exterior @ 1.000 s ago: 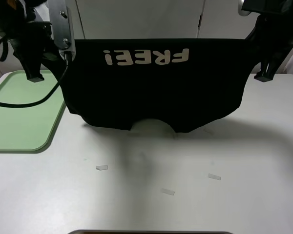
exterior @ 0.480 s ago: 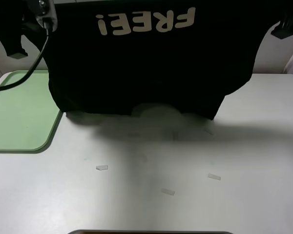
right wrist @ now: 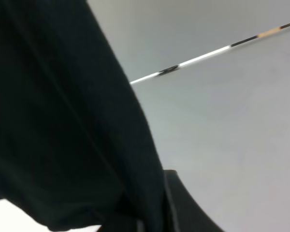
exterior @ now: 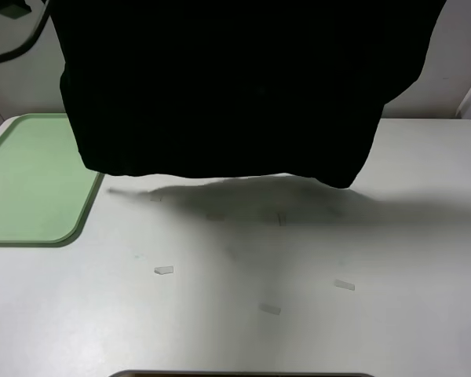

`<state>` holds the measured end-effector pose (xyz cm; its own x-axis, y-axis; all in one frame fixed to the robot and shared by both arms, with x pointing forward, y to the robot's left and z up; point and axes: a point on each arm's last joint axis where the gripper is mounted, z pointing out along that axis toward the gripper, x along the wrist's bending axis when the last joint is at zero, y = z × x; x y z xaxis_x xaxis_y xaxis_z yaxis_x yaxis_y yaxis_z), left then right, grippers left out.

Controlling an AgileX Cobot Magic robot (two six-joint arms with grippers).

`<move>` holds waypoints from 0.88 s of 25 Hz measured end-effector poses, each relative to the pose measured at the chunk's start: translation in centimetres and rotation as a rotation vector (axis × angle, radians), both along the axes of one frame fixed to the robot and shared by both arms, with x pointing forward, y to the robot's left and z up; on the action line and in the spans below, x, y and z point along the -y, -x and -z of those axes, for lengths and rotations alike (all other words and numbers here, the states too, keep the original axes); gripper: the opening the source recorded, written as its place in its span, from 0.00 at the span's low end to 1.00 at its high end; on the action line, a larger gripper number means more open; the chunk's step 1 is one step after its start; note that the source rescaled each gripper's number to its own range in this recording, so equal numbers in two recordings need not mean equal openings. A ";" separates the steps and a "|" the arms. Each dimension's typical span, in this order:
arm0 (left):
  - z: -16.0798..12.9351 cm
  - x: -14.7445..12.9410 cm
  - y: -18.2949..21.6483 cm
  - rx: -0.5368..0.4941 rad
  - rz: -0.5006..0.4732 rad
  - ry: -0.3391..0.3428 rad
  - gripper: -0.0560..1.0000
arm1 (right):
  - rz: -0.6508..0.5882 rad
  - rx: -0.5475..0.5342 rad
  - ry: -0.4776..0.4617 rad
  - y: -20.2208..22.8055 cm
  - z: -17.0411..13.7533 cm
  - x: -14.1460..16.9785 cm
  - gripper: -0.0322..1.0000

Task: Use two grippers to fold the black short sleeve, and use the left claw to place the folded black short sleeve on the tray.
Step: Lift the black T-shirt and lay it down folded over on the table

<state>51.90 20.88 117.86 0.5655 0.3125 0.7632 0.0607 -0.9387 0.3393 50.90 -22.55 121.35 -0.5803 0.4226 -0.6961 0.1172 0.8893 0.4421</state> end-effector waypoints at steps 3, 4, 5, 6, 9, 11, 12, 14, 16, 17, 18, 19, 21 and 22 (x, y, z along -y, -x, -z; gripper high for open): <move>-1.2 -0.1 0.1 0.024 -0.004 0.010 0.06 | 0.002 0.013 -0.007 0.4 -1.3 0.1 0.03; -1.6 -0.1 0.1 0.030 -0.005 0.012 0.06 | 0.003 0.012 -0.008 0.5 -1.6 0.1 0.03; -1.9 -0.1 0.2 0.033 -0.008 0.013 0.06 | 0.003 0.011 -0.010 0.6 -1.9 0.2 0.03; -2.2 -0.2 0.3 0.028 -0.011 0.014 0.06 | 0.003 0.002 -0.010 0.8 -2.1 0.2 0.03; -2.9 -0.2 0.7 0.007 -0.015 0.013 0.06 | 0.005 -0.057 -0.004 1.3 -2.0 0.3 0.03; -2.9 -0.3 0.9 -0.025 -0.019 0.002 0.06 | 0.005 -0.104 -0.001 1.8 -1.8 0.4 0.03; -2.7 -0.3 1.0 -0.044 -0.020 -0.005 0.06 | 0.004 -0.114 -0.002 2.0 -1.8 0.4 0.03; -2.3 -0.4 1.4 -0.100 -0.027 -0.021 0.06 | 0.003 -0.134 -0.003 2.7 -2.0 0.6 0.03; -2.2 -0.2 1.9 -0.135 -0.022 -0.028 0.06 | 0.002 -0.151 -0.003 3.6 -2.2 0.8 0.03; -2.2 -0.2 2.3 -0.152 -0.019 -0.032 0.06 | 0.003 -0.163 -0.003 4.0 -2.3 0.9 0.03; -2.3 -0.1 2.7 -0.167 -0.013 -0.035 0.06 | 0.005 -0.174 -0.005 4.5 -2.4 1.0 0.03; -2.3 0.0 3.2 -0.183 -0.009 -0.039 0.06 | 0.007 -0.176 -0.012 4.9 -2.6 1.1 0.03; -2.6 0.1 4.3 -0.211 0.004 -0.042 0.06 | 0.016 -0.172 -0.034 5.8 -3.0 1.3 0.03; -2.7 0.1 4.8 -0.228 0.009 -0.046 0.06 | 0.024 -0.168 -0.051 6.3 -3.3 1.4 0.03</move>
